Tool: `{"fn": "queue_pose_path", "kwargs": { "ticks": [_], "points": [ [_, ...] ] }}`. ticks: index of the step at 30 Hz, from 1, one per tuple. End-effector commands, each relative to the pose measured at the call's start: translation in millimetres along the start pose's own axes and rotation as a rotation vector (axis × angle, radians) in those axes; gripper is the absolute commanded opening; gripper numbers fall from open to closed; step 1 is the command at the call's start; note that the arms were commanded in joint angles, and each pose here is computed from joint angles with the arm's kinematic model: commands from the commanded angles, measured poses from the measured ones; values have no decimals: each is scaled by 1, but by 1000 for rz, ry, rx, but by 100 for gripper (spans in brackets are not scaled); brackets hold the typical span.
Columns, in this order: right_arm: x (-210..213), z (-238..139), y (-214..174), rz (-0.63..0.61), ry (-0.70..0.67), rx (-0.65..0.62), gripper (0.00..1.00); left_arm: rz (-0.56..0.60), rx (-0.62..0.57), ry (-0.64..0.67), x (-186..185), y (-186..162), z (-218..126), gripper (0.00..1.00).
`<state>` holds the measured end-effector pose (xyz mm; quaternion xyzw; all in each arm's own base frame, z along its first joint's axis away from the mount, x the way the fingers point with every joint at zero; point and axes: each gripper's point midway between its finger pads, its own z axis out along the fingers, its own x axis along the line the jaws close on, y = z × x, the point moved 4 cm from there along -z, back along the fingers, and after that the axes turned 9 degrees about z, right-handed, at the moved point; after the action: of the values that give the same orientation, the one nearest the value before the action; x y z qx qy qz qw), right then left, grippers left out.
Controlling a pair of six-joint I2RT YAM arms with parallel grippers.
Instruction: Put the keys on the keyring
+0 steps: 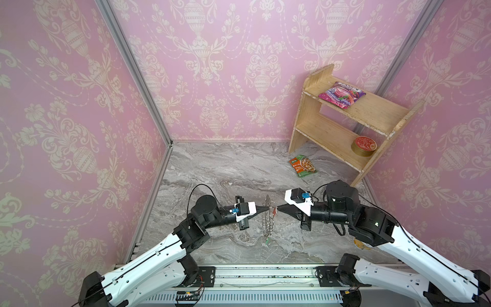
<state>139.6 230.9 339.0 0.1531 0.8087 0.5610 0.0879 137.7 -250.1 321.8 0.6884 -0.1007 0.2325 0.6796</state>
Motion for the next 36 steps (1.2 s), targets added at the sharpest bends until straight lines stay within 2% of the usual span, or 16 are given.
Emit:
{"fn": "queue_pose_path", "kwargs": {
  "ticks": [1, 36],
  "points": [
    [-4, -3, -2, 17, -27, -1, 0, 29, -34, 7, 0, 9, -2, 0],
    [-4, -3, 3, 12, -25, -6, 0, 25, -38, -17, -4, 11, -2, 0]
  ]
}}
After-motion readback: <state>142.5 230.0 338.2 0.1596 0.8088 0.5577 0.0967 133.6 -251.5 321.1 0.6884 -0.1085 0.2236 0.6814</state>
